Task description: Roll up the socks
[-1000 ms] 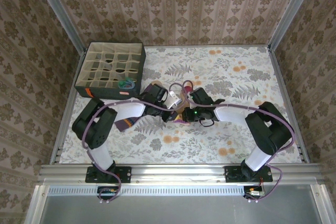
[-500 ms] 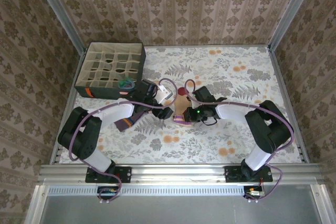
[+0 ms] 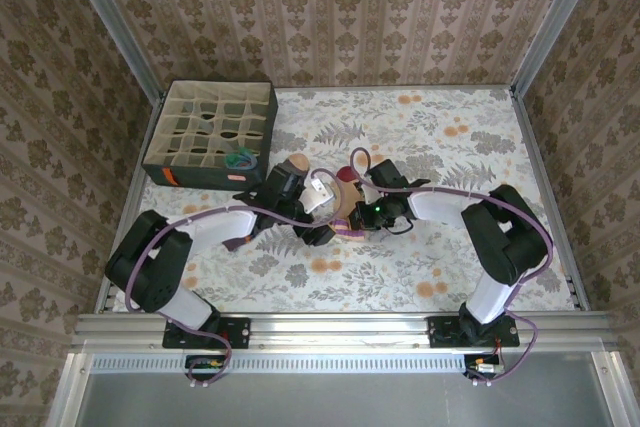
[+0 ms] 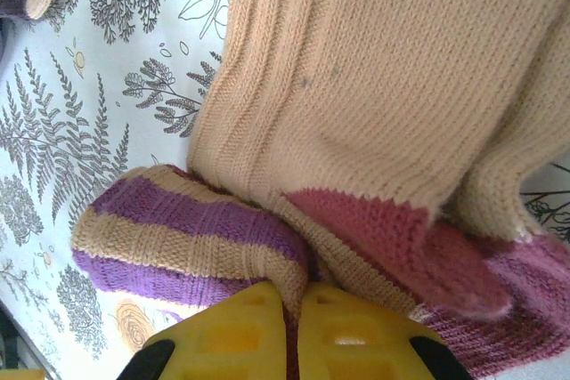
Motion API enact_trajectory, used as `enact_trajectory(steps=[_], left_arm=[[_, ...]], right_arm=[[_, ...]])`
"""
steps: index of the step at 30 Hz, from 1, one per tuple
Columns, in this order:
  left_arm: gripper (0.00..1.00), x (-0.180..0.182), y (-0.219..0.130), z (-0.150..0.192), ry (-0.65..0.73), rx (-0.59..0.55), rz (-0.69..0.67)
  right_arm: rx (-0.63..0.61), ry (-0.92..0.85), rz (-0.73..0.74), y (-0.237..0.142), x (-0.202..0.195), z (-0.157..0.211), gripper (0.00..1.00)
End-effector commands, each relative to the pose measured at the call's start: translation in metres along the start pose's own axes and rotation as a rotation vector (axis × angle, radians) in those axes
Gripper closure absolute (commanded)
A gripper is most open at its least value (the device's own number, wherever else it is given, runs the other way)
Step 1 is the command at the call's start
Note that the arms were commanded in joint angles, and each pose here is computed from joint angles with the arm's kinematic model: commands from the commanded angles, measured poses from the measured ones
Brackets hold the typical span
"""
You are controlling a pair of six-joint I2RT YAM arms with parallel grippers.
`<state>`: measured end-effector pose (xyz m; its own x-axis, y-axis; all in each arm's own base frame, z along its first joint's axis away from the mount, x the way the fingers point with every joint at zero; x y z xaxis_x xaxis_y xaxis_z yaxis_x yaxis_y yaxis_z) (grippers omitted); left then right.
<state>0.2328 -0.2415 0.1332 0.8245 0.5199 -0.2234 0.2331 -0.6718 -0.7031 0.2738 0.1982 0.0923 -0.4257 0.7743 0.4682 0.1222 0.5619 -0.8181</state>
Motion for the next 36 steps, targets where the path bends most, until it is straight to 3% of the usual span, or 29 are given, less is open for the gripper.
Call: enact_trajectory(steps=[1, 5, 7, 16, 19, 25, 28, 32, 36], left_arm=[[0.00, 0.003, 0.000, -0.009, 0.014, -0.032, -0.076], [0.00, 0.018, 0.006, -0.007, -0.103, -0.029, -0.215], [0.00, 0.018, 0.008, -0.008, -0.121, -0.011, -0.217], [0.00, 0.005, 0.001, -0.017, -0.044, -0.043, -0.241], [0.00, -0.001, -0.001, -0.015, 0.011, -0.006, -0.180], [0.01, -0.012, -0.007, -0.007, 0.123, -0.073, -0.106], [0.07, -0.024, -0.011, -0.003, 0.194, -0.137, -0.007], [0.29, -0.047, -0.012, 0.005, 0.388, -0.160, 0.130], [0.43, -0.059, -0.002, 0.010, 0.574, -0.125, 0.112]], right_arm=[[0.212, 0.072, 0.127, 0.014, -0.027, 0.041, 1.00], [0.210, 0.053, 0.144, 0.011, -0.028, 0.034, 1.00], [0.208, 0.047, 0.147, 0.010, -0.027, 0.032, 1.00], [0.217, 0.052, 0.137, 0.014, -0.030, 0.030, 1.00], [0.218, 0.056, 0.135, 0.014, -0.031, 0.030, 1.00], [0.225, 0.058, 0.133, 0.013, -0.034, 0.030, 1.00], [0.231, 0.065, 0.114, 0.013, -0.035, 0.029, 1.00], [0.241, 0.075, 0.080, 0.014, -0.036, 0.027, 1.00], [0.276, 0.076, 0.064, 0.015, -0.037, 0.028, 1.00]])
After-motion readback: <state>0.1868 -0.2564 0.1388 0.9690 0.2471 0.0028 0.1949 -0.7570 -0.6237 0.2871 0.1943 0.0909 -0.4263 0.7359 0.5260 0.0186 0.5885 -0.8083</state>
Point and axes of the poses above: each hand's point on the last joint's axis, 136 mm out from that joint toward the fingers, its own y axis out along the fingers, its own x axis along the line the jaws close on, z = x × y, the point moved 8 cm from there along -y, back along the fingers, and after that the axes turned 13 degrees about -y, right-handed, at the moved point
